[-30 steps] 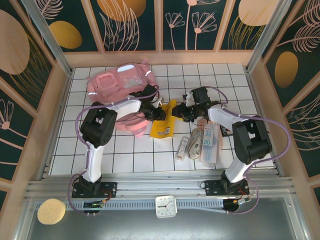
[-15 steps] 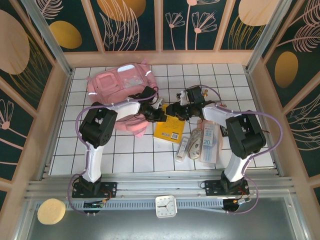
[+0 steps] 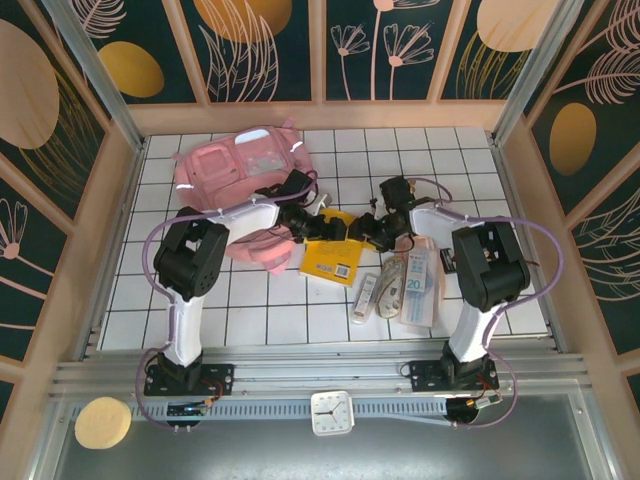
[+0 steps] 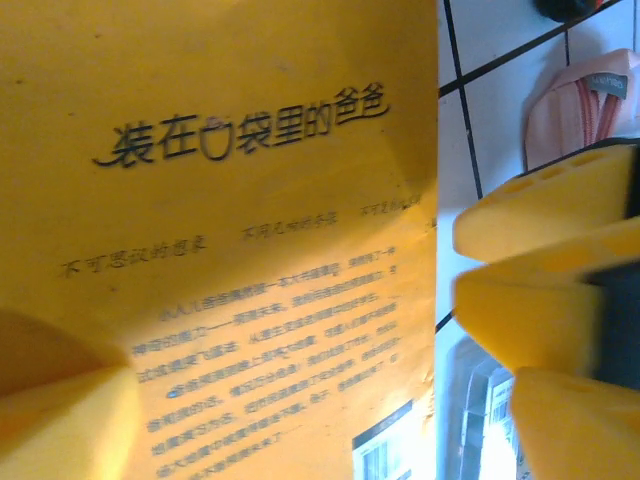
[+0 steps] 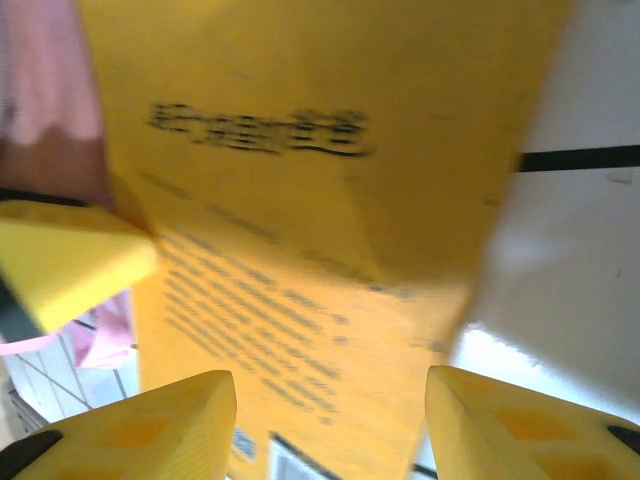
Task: Pack the student bag
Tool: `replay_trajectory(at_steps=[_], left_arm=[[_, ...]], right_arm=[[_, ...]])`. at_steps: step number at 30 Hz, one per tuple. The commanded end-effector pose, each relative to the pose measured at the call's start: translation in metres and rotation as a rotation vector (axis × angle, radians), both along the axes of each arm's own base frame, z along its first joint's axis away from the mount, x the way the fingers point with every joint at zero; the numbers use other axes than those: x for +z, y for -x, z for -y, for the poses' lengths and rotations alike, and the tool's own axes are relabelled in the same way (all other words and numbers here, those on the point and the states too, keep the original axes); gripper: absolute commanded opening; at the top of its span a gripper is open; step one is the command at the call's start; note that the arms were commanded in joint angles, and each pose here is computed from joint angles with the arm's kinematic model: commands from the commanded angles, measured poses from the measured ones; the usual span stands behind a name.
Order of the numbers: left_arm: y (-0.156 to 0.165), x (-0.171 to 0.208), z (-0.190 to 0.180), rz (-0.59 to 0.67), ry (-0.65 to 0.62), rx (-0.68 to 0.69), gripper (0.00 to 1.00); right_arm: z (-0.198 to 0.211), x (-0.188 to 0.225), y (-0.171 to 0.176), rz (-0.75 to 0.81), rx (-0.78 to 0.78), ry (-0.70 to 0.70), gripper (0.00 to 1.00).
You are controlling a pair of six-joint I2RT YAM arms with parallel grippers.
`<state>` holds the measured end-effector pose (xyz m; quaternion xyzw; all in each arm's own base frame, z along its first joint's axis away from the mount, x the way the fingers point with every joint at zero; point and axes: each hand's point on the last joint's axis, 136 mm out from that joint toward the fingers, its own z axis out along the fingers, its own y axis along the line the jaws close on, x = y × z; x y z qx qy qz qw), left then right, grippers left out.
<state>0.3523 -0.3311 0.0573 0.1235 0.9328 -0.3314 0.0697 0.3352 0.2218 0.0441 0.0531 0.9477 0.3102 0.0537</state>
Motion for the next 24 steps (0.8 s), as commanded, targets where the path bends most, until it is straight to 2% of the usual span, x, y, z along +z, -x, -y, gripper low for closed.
replay_trajectory(at_steps=[1,8,16,19,21,24], left_arm=[[-0.007,0.002,-0.029,0.032,-0.135,0.034,0.99],[-0.014,0.008,-0.038,0.073,-0.179,0.070,0.99],[-0.006,-0.028,-0.044,0.029,-0.247,0.034,0.99],[-0.005,-0.028,-0.036,0.019,-0.199,0.026,0.99],[-0.004,-0.026,-0.026,0.006,-0.149,0.013,0.94],[0.000,-0.023,-0.008,-0.013,-0.083,-0.018,0.78]], right_arm=[[0.003,-0.014,0.003,-0.038,0.005,0.027,0.53],[0.000,-0.029,0.002,-0.073,0.001,0.013,0.50],[-0.002,-0.030,0.003,-0.080,0.001,-0.004,0.48],[-0.003,-0.031,0.004,-0.082,0.005,-0.014,0.46],[-0.006,-0.030,0.004,-0.080,0.010,-0.033,0.46],[-0.012,-0.030,0.003,-0.081,0.015,-0.070,0.46]])
